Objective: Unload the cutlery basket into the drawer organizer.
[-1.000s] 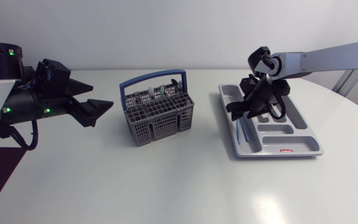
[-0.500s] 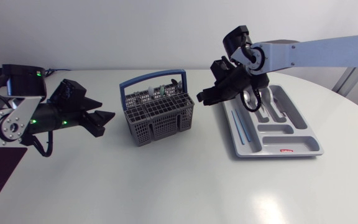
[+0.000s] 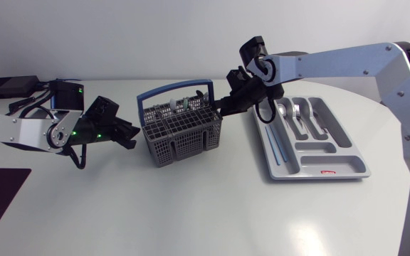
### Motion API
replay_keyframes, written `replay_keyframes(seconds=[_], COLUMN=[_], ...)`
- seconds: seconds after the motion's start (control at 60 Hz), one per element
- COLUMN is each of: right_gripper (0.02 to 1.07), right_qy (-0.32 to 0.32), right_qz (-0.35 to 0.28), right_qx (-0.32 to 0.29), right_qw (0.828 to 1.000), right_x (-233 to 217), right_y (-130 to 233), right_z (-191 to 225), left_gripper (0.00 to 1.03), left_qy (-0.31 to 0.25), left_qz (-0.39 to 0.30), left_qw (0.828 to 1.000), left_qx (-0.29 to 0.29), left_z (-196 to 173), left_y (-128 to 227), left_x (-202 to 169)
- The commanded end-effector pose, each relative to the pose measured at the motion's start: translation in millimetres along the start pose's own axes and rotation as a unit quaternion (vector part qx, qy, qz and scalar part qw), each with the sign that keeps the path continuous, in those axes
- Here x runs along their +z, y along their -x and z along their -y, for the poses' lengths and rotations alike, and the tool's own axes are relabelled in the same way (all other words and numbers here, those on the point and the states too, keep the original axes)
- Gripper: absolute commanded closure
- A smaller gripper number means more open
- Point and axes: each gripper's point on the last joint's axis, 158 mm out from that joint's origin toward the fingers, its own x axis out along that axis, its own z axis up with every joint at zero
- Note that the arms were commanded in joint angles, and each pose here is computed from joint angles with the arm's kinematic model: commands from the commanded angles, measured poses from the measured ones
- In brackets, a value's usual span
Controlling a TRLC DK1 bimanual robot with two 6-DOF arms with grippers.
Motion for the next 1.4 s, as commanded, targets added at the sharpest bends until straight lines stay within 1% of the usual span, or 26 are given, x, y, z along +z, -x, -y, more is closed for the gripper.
replay_keyframes(seconds=[0.0,0.2,0.3,0.5,0.617,0.7,0.75,0.8,0.933,1.017,1.167,1.283,1.383], right_gripper=[0.96,0.96,0.97,0.97,0.97,0.97,0.97,0.97,0.97,0.97,0.97,0.97,0.97], right_qy=[-0.016,-0.007,0.004,0.024,0.049,0.062,0.062,0.056,0.019,0.001,-0.017,-0.022,-0.022], right_qz=[-0.011,-0.017,-0.022,-0.043,-0.054,-0.044,-0.035,-0.021,0.006,0.007,0.021,0.023,0.025], right_qx=[0.02,0.055,0.072,0.104,0.131,0.133,0.128,0.116,0.082,0.066,0.05,0.051,0.054], right_qw=[1.0,0.998,0.997,0.993,0.989,0.988,0.989,0.991,0.996,0.998,0.998,0.998,0.998], right_x=[-6,-25,-39,-69,-84,-83,-79,-70,-46,-38,-25,-20,-14], right_y=[-9,12,24,31,39,52,59,66,68,57,34,15,3], right_z=[-10,-39,-61,-95,-119,-128,-126,-115,-65,-34,2,12,13], left_gripper=[0.6,0.6,0.6,0.6,0.61,0.6,0.6,0.6,0.6,0.6,0.61,0.61,0.61], left_qy=[0.011,0.012,0.014,0.019,0.018,0.02,0.021,0.024,0.028,0.025,0.025,0.025,0.022], left_qz=[0.011,0.017,0.018,0.021,0.023,0.022,0.022,0.025,0.027,0.03,0.028,0.025,0.025], left_qw=[1.0,1.0,1.0,0.999,0.999,0.999,0.999,0.999,0.999,0.999,0.999,0.999,0.999], left_qx=[-0.001,-0.001,-0.008,-0.026,-0.035,-0.031,-0.029,-0.03,-0.028,-0.027,-0.032,-0.038,-0.042], left_z=[1,2,4,10,17,13,10,5,0,-1,1,7,10], left_y=[-6,-6,-6,-2,4,5,6,9,12,11,7,6,5], left_x=[10,10,9,6,2,0,0,-1,0,3,5,6,9])
